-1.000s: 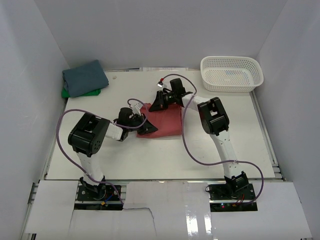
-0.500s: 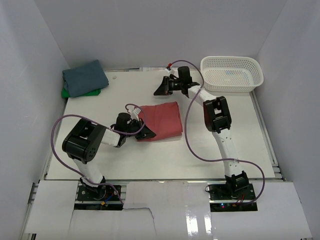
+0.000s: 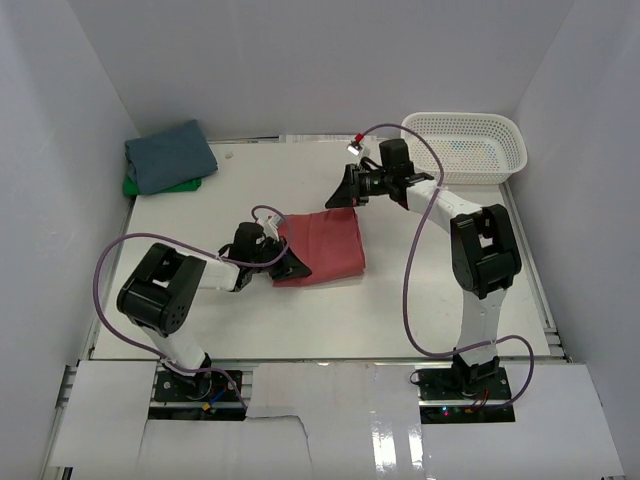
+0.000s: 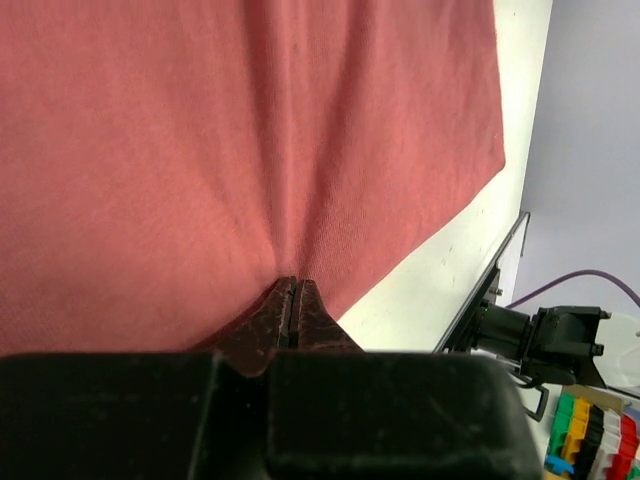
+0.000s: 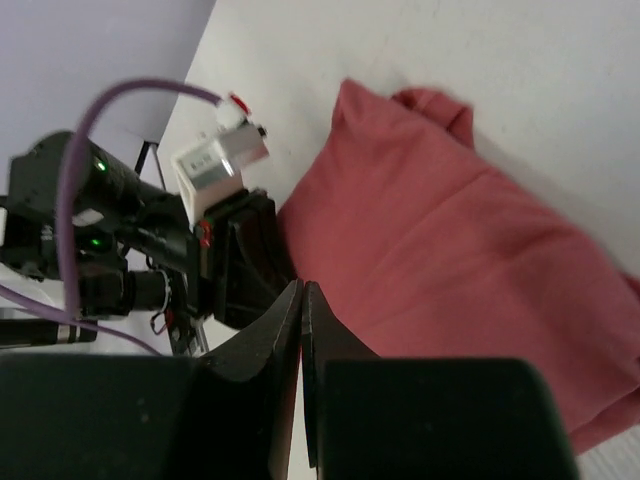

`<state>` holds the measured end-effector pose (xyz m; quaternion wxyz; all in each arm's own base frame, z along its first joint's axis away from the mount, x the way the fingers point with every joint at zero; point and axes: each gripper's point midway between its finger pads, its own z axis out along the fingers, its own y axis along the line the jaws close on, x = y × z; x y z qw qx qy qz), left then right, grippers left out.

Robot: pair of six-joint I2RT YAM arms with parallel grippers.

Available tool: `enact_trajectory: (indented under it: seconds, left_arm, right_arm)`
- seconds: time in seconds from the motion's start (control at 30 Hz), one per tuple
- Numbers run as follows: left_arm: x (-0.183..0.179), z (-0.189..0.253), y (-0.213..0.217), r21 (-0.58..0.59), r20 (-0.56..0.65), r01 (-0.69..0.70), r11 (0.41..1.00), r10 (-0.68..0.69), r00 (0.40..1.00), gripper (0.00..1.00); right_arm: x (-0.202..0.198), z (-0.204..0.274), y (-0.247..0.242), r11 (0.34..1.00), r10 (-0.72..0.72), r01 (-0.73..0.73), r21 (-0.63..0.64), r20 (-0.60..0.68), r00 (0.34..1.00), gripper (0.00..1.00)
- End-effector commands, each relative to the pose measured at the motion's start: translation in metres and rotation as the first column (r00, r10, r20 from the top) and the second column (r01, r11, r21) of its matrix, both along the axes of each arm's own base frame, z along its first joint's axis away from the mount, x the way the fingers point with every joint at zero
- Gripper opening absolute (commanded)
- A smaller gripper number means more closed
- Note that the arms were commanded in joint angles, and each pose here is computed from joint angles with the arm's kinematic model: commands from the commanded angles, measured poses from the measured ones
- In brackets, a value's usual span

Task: Fold and stack the t-shirts
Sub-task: Smooth out wrinkles on the folded tshirt

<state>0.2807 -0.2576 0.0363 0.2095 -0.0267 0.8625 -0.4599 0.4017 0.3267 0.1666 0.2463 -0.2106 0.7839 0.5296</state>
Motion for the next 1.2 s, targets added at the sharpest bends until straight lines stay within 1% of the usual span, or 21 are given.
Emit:
enact_trajectory:
  seconds: [0.0, 0.07, 0.17, 0.33, 0.5, 0.67, 0.77, 0.93, 1.07, 1.17]
  left_arm:
    - [0.008, 0.02, -0.001, 0.029, 0.024, -0.004, 1.0, 0.003, 1.0, 0.0]
    - [0.017, 0.03, -0.001, 0.054, 0.046, -0.012, 0.998, 0.009, 0.999, 0.0]
    - [0.026, 0.045, 0.0, 0.079, 0.071, -0.015, 0.997, 0.009, 0.997, 0.0]
    - [0.031, 0.056, -0.001, 0.097, 0.103, 0.001, 0.995, -0.011, 0.995, 0.0]
    - [0.026, 0.047, -0.002, 0.091, 0.086, 0.016, 0.996, -0.024, 0.996, 0.0]
    - [0.019, 0.036, -0.004, 0.078, 0.05, 0.046, 0.996, -0.05, 0.998, 0.0]
    - [0.014, 0.031, -0.004, 0.077, 0.035, 0.057, 0.995, -0.06, 0.998, 0.0]
    - [0.01, 0.024, -0.006, 0.072, 0.021, 0.094, 0.993, -0.096, 0.995, 0.0]
    - [0.005, 0.002, -0.004, 0.089, -0.02, 0.111, 0.99, -0.11, 0.994, 0.0]
    - [0.001, -0.006, -0.004, 0.079, -0.029, 0.115, 0.99, -0.113, 0.993, 0.0]
  right_arm:
    - [-0.031, -0.034, -0.012, 0.999, 0.017, -0.022, -0.048, -0.111, 0.994, 0.08]
    - [-0.042, -0.04, -0.013, 0.998, 0.032, -0.04, -0.047, -0.152, 0.988, 0.08]
    - [-0.056, -0.056, -0.015, 0.994, 0.05, -0.069, -0.088, -0.21, 0.976, 0.08]
    - [-0.07, -0.075, -0.016, 0.99, 0.088, -0.117, -0.083, -0.297, 0.951, 0.08]
    - [-0.09, -0.082, -0.011, 0.985, 0.125, -0.159, -0.068, -0.356, 0.926, 0.08]
    - [-0.125, -0.088, -0.005, 0.976, 0.159, -0.203, -0.073, -0.393, 0.906, 0.08]
    - [-0.144, -0.091, 0.001, 0.971, 0.192, -0.234, -0.054, -0.414, 0.89, 0.08]
    - [-0.16, -0.093, 0.007, 0.966, 0.221, -0.259, -0.025, -0.448, 0.867, 0.08]
    - [-0.163, -0.106, 0.004, 0.965, 0.211, -0.258, -0.04, -0.465, 0.86, 0.08]
    - [-0.162, -0.111, 0.003, 0.965, 0.209, -0.259, -0.044, -0.469, 0.858, 0.08]
